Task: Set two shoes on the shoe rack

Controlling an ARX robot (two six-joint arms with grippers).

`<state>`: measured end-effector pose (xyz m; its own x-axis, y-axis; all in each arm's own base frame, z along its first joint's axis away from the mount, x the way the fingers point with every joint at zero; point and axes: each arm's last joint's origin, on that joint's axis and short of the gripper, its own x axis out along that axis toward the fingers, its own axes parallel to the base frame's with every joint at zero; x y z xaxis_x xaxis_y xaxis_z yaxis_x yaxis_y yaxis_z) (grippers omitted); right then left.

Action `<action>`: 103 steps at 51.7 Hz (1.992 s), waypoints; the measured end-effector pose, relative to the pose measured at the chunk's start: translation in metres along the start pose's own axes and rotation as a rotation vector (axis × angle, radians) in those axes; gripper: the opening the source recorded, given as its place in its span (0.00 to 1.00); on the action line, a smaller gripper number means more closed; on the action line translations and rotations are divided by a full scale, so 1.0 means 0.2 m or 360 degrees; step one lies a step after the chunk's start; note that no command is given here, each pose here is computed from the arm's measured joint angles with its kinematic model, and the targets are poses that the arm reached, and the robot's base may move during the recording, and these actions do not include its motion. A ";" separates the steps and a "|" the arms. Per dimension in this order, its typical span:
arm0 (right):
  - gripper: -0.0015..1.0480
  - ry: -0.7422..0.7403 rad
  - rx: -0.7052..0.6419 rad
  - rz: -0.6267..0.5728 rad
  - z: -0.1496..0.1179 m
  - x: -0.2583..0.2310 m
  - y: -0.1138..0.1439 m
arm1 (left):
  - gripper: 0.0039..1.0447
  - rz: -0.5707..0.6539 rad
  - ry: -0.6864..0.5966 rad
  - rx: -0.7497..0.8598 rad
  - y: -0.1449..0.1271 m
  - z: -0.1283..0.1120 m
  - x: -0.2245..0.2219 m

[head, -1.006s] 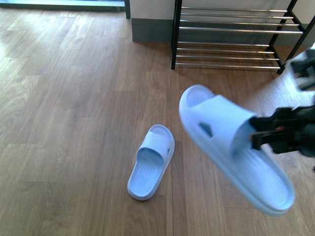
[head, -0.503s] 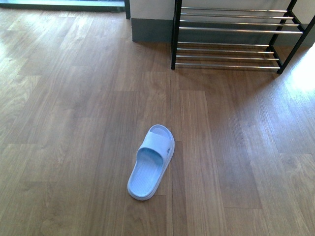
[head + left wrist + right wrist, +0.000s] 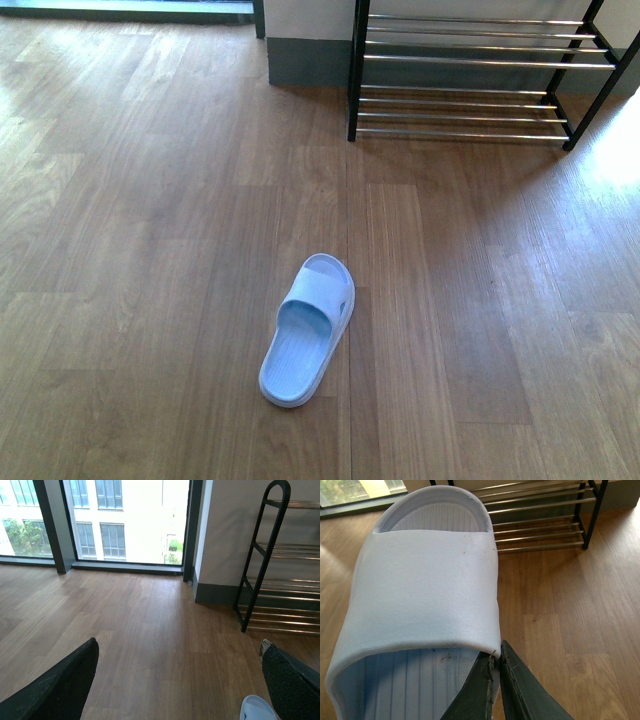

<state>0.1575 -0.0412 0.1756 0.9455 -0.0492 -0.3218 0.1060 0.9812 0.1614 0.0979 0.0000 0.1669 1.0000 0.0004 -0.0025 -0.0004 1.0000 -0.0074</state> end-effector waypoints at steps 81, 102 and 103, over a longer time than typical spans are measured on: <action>0.01 -0.0001 0.0002 -0.0007 0.00 0.00 0.00 | 0.91 0.0585 0.0331 -0.0221 0.11 -0.06 0.16; 0.01 -0.0001 0.0002 -0.0008 0.00 0.00 0.00 | 0.91 0.0191 0.0853 -0.0202 0.27 -0.62 0.71; 0.01 -0.0001 0.0002 -0.0008 0.00 0.00 0.00 | 0.91 0.0163 0.0900 -0.0214 0.26 -0.67 0.73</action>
<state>0.1569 -0.0417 0.1752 0.9452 -0.0539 -0.3220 0.1108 0.9807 0.1609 0.2440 0.0520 0.0317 0.8384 0.0557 -0.5422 -0.1339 0.9853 -0.1057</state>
